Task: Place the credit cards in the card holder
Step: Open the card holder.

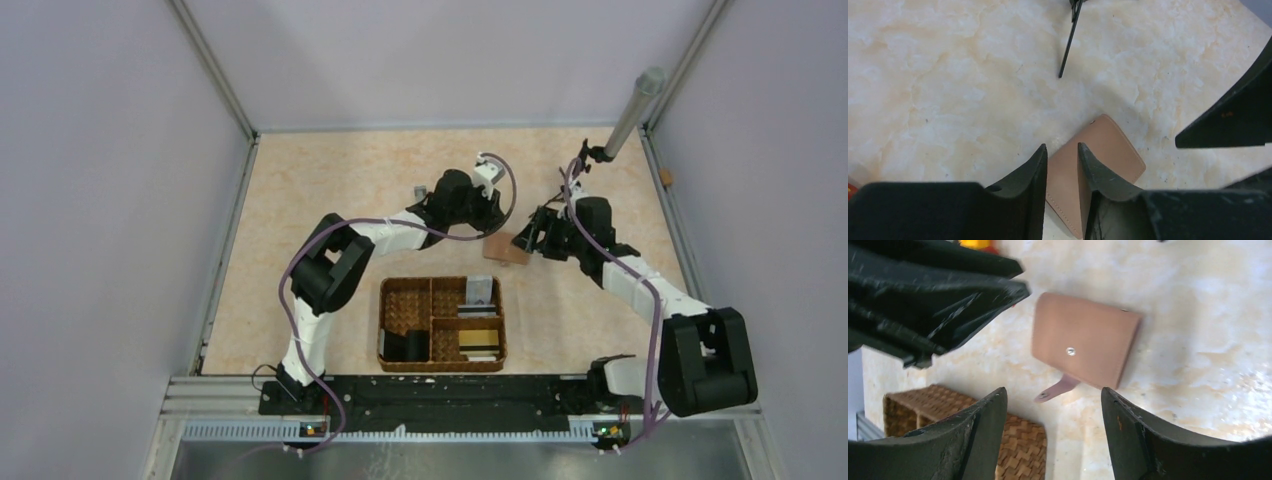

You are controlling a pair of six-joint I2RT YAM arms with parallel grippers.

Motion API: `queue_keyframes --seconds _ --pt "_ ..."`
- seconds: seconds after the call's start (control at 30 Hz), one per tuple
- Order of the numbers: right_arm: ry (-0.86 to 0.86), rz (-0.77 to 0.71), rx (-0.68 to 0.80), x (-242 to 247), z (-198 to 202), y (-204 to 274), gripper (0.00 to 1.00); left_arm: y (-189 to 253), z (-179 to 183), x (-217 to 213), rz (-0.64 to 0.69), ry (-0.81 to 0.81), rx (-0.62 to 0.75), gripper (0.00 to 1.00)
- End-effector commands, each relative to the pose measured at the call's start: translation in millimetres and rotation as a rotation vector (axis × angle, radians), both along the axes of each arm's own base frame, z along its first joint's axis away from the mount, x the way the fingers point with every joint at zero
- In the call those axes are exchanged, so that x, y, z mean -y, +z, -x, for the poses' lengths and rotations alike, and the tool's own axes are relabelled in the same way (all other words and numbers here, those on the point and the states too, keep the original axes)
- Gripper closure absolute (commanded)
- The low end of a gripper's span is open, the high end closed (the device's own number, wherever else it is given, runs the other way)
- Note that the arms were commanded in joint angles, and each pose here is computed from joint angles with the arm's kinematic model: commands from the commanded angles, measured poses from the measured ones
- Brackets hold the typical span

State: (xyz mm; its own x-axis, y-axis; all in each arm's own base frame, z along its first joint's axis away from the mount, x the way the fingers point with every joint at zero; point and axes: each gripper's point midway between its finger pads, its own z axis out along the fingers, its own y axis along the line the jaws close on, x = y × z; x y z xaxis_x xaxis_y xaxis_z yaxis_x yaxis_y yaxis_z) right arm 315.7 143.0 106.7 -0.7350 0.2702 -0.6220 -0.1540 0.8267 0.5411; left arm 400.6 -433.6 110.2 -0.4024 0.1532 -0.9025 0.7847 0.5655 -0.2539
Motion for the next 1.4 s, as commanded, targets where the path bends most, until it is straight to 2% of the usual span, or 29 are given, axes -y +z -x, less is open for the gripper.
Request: queue_keyframes --seconds 0.0,0.07,0.23,0.43,0.73,0.9,1.13,1.37 --pt "-0.154 -0.028 0.02 21 -17 -6 0.32 8 5 -1 0.027 -0.017 0.027 0.63" --pt "-0.164 -0.051 0.007 20 -20 -13 0.35 4 6 -2 0.011 -0.021 0.011 0.56" --pt "-0.143 -0.097 -0.013 12 -25 -27 0.46 -7 5 -11 0.014 0.055 -0.118 0.5" --pt "-0.164 -0.064 -0.022 18 -35 -38 0.47 -18 11 -17 0.036 0.107 -0.258 0.46" --pt "-0.141 -0.061 -0.027 15 -43 -43 0.49 -36 24 -29 -0.002 0.156 -0.357 0.4" --pt "-0.076 -0.092 -0.025 4 -44 -41 0.58 -44 33 -31 -0.001 0.157 -0.412 0.42" --pt "-0.007 -0.176 0.023 -12 -53 -24 0.73 -39 42 -36 0.018 0.168 -0.436 0.54" --pt "0.045 -0.265 0.042 -26 -55 -15 0.77 -38 47 -39 0.025 0.177 -0.454 0.57"
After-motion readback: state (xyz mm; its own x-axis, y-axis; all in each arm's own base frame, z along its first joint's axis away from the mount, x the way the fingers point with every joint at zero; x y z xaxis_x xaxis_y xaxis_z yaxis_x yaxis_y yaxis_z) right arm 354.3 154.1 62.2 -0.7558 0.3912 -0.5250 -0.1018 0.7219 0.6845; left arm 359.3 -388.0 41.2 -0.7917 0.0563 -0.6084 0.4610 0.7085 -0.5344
